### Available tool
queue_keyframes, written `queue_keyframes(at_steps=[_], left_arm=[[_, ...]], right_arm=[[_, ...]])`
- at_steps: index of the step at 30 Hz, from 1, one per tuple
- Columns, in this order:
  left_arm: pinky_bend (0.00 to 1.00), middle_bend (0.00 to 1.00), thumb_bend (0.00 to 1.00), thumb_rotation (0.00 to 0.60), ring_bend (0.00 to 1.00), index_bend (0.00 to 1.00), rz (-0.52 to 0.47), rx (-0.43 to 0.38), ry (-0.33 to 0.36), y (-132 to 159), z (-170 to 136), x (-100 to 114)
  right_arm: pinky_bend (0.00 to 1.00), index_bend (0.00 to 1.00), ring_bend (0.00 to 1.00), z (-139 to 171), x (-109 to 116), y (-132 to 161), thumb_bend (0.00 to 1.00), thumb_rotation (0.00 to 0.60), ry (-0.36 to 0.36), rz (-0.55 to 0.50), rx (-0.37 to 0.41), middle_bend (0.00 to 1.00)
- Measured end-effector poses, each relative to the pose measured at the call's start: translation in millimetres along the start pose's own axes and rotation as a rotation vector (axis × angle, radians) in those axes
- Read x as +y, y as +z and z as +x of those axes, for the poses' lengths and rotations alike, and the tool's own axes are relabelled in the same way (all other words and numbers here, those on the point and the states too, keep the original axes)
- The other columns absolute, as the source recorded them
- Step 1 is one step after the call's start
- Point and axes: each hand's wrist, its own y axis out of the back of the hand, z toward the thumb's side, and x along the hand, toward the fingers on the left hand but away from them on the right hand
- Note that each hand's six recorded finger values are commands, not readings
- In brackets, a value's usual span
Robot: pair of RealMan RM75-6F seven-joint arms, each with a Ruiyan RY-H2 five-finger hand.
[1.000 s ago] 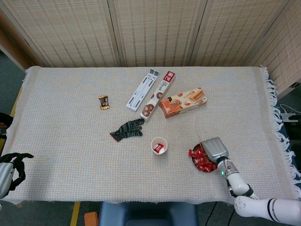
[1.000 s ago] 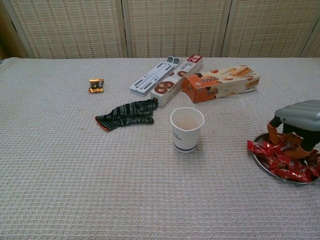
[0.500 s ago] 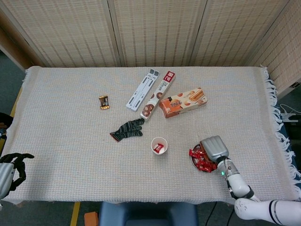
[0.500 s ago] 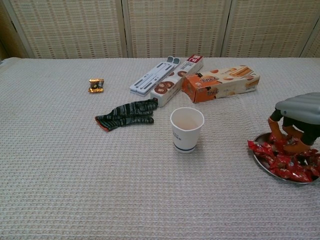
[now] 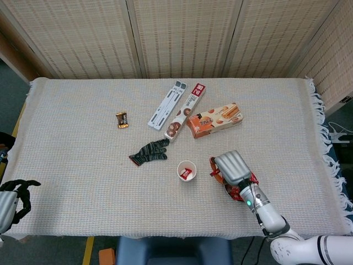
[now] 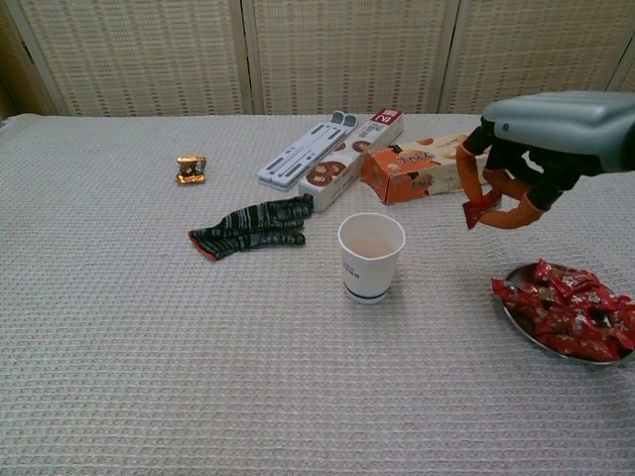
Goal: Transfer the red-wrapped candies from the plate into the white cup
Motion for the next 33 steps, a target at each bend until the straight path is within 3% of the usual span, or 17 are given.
queue_keyframes(at_steps=[4,11,21,33], left_arm=[[0.28,0.23,0.42,0.600,0.27,0.34,0.000,-0.001,0.002,0.4,-0.6,0.4],[0.28,0.23,0.42,0.600,0.27,0.34,0.001,-0.003,0.002,0.7,-0.8,0.4],[0.27,0.23,0.42,0.600,0.27,0.35,0.000,-0.001,0.004,0.0,-0.3,0.7],[0.28,0.23,0.42,0.600,0.27,0.34,0.003,0.000,0.004,-0.2,-0.2,0.5]], right_arm=[[0.98,0.64,0.76,-12.0,0.7,22.8,0.32,0.600,0.002,-0.025,0.058,0.82],[0.98,0.64,0.76,-35.2,-6.1,40.4,0.32,0.600,0.008,-0.043,0.082,0.82],[0.98,0.64,0.76,-57.9,-12.2,50.3,0.32,0.600,-0.037,-0.028,0.086,0.82],[0.98,0.51,0.76,-59.2,-12.5,53.0,0.30,0.600,-0.056,-0.035,0.119,0.82]])
